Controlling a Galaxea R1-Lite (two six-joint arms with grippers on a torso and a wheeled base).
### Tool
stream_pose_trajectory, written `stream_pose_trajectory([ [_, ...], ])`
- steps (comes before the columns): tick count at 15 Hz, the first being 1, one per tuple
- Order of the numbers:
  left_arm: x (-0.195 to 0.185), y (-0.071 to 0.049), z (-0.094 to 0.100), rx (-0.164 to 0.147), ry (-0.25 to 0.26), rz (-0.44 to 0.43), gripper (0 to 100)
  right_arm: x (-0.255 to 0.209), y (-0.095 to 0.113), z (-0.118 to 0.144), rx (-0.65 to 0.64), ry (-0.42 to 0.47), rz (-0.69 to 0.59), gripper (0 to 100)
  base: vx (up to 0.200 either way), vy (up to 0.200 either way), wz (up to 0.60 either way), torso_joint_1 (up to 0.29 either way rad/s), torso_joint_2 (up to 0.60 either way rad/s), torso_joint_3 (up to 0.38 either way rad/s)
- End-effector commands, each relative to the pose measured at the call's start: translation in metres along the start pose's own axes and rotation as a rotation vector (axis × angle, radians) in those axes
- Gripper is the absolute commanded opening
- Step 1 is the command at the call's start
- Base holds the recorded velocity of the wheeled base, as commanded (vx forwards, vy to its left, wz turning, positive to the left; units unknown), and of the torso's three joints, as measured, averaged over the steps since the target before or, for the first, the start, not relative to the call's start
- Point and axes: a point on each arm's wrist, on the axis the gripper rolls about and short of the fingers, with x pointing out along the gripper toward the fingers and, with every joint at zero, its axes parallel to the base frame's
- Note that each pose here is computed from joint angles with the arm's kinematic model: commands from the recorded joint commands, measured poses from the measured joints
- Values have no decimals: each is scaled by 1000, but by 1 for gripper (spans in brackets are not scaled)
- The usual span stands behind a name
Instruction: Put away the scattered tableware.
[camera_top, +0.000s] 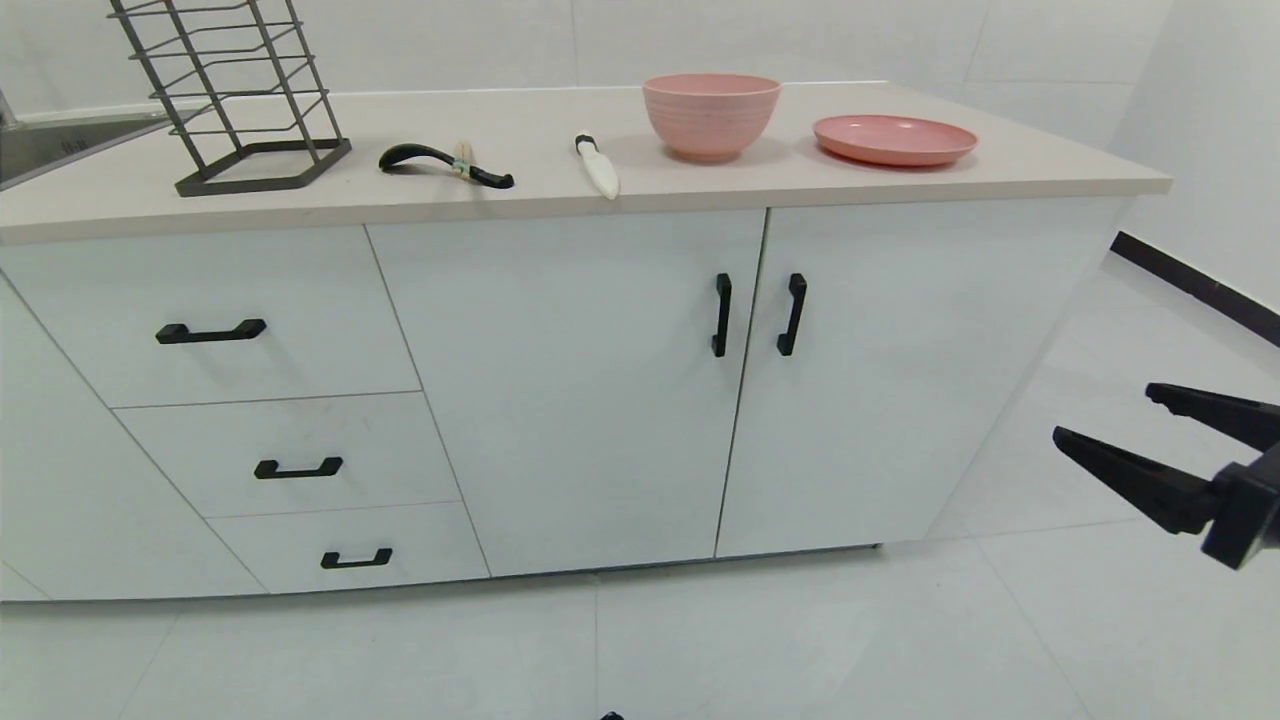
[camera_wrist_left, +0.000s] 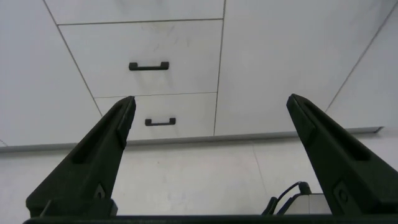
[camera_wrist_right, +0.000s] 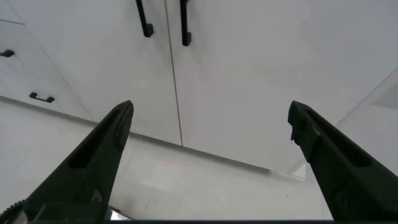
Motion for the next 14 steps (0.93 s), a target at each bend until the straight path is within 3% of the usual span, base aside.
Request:
stream_pose_trajectory([
  [1,0,0,0,0,1,1,100,21,-3,-8,9,50,40,100,0,0,0,0,0,0],
  [6,0,0,0,1,-1,1,100,60,-5,-5,-31,90,102,100,0,0,0,0,0,0],
  [12,0,0,0,7,-1,-1,100,109,-2,-8,-57,31,153,100,0,0,0,0,0,0],
  [14,0,0,0,1,1,1,100,122,-5,-14,-85,-14,254,100,0,0,0,0,0,0],
])
